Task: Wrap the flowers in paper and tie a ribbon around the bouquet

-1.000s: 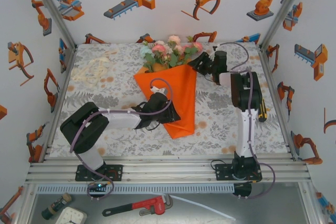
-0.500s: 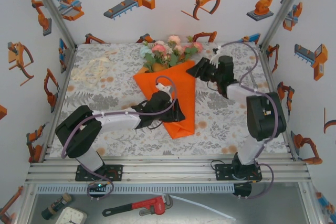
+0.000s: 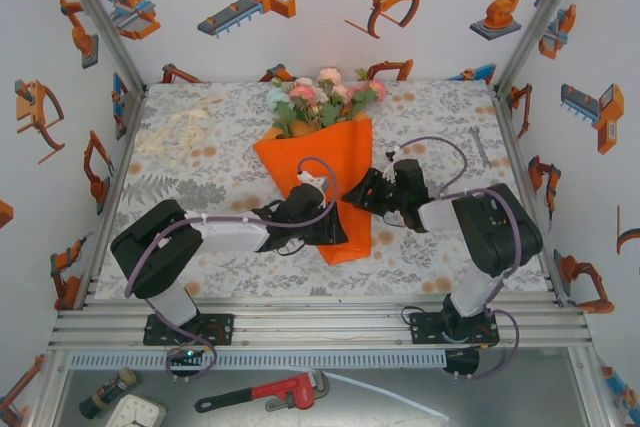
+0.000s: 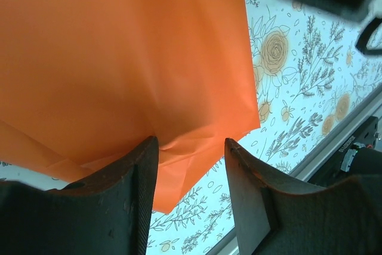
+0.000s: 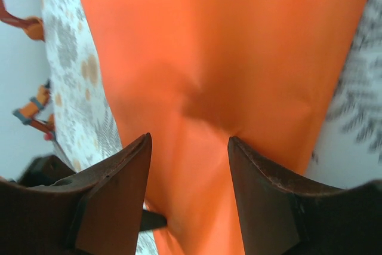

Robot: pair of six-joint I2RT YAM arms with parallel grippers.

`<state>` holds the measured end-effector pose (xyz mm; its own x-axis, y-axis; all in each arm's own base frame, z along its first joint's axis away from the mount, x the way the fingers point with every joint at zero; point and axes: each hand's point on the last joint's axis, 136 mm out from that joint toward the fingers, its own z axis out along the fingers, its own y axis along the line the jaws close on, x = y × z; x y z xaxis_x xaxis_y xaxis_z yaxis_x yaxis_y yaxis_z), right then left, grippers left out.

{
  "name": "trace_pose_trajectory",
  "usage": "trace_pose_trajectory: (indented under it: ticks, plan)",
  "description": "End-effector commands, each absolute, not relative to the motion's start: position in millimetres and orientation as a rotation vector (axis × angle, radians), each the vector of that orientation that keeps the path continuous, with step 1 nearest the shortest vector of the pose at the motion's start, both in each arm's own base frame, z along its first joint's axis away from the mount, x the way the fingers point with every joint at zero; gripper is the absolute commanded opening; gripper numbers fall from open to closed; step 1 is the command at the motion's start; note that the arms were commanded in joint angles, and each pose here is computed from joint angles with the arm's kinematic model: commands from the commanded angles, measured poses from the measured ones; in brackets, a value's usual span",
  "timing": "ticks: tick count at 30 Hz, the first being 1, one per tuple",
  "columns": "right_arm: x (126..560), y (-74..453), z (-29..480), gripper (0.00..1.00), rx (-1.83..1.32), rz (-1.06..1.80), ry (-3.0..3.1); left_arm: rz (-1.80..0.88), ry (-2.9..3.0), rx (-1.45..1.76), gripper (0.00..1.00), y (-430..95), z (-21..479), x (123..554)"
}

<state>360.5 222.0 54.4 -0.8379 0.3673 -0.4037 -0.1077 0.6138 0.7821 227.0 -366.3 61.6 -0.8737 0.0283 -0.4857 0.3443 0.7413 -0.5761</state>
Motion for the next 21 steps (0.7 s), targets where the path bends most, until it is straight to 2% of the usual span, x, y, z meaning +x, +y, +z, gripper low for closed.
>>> trace_pose_trajectory:
  ticks: [1,7,14,21]
  plan:
    - [402,202,47,0.52,0.331,1.140,2.238,-0.884,2.530,0.318,0.47,-356,42,222]
    - [467,187,60,0.53,0.326,1.121,2.142,-0.873,2.532,0.301,0.47,-348,40,222]
    - [552,181,43,0.53,0.357,1.078,2.127,-0.847,2.535,0.277,0.46,-341,37,223]
    - [607,173,37,0.53,0.371,0.996,2.141,-0.770,2.541,0.230,0.47,-327,34,229]
